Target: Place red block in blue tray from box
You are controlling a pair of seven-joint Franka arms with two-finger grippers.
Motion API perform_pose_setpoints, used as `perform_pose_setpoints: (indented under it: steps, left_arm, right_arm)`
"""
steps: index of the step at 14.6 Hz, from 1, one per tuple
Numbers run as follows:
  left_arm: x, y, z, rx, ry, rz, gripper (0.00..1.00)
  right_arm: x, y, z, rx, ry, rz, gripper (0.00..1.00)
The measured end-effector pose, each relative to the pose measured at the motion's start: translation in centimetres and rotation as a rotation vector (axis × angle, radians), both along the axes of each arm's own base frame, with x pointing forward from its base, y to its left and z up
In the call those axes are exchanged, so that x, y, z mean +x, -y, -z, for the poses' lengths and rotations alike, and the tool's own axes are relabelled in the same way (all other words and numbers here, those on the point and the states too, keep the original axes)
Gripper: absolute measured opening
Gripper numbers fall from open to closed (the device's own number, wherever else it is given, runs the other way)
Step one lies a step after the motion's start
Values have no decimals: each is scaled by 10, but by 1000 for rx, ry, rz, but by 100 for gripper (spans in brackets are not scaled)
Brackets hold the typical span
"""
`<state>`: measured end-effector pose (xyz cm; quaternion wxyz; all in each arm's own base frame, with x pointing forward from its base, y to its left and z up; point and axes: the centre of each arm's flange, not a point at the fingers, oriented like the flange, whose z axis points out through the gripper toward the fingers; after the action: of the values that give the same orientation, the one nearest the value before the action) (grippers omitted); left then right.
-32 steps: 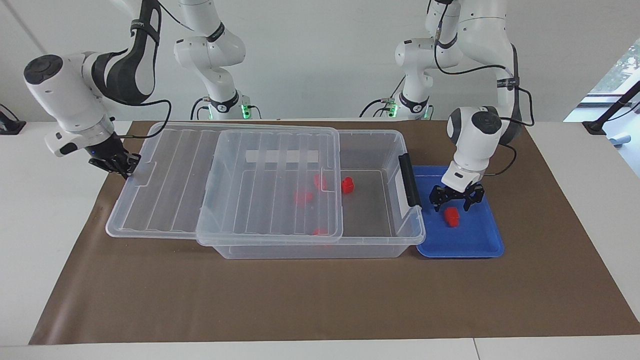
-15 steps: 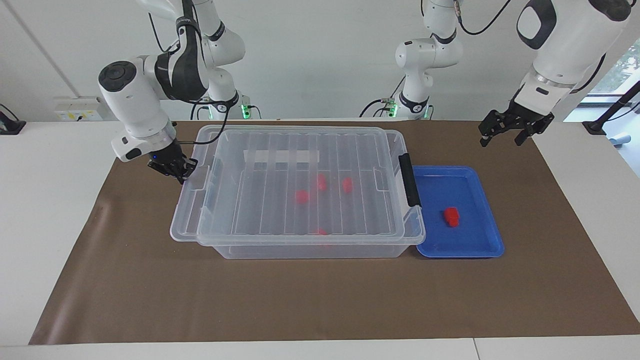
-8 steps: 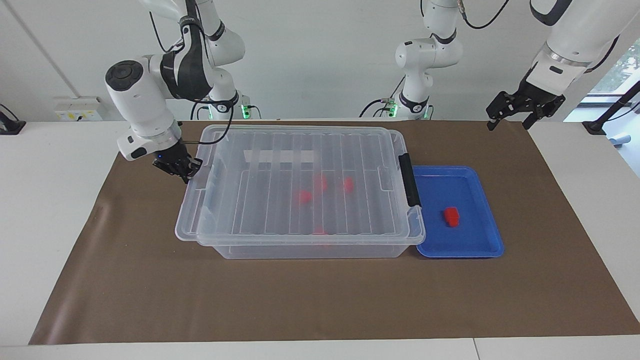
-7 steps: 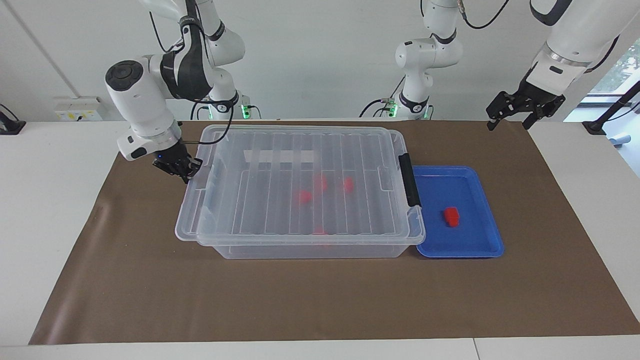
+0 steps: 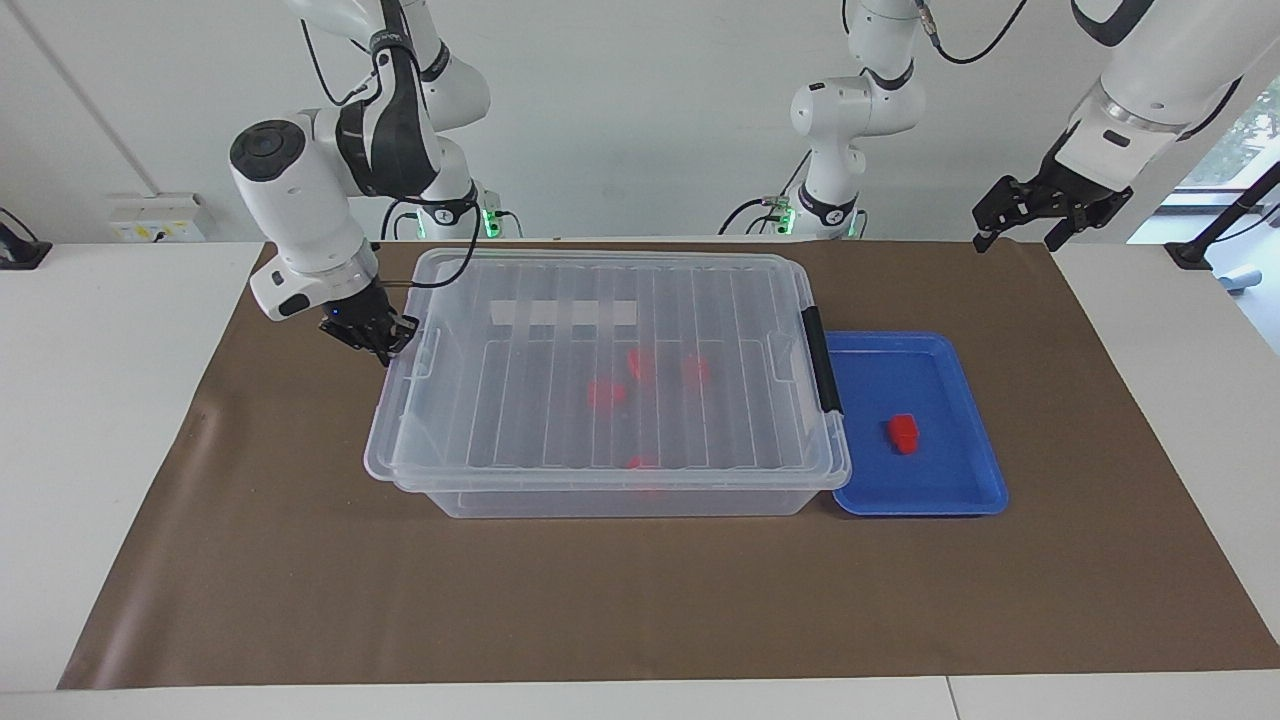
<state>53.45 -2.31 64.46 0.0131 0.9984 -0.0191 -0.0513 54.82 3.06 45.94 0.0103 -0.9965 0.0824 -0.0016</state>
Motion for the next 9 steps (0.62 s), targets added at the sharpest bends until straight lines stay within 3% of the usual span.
perform_pose_setpoints:
  steps: [9]
  left_arm:
    - [-1, 0, 8, 0, 35, -2, 100]
  right_arm:
    - [-1, -7, 0, 0, -1, 19, 1]
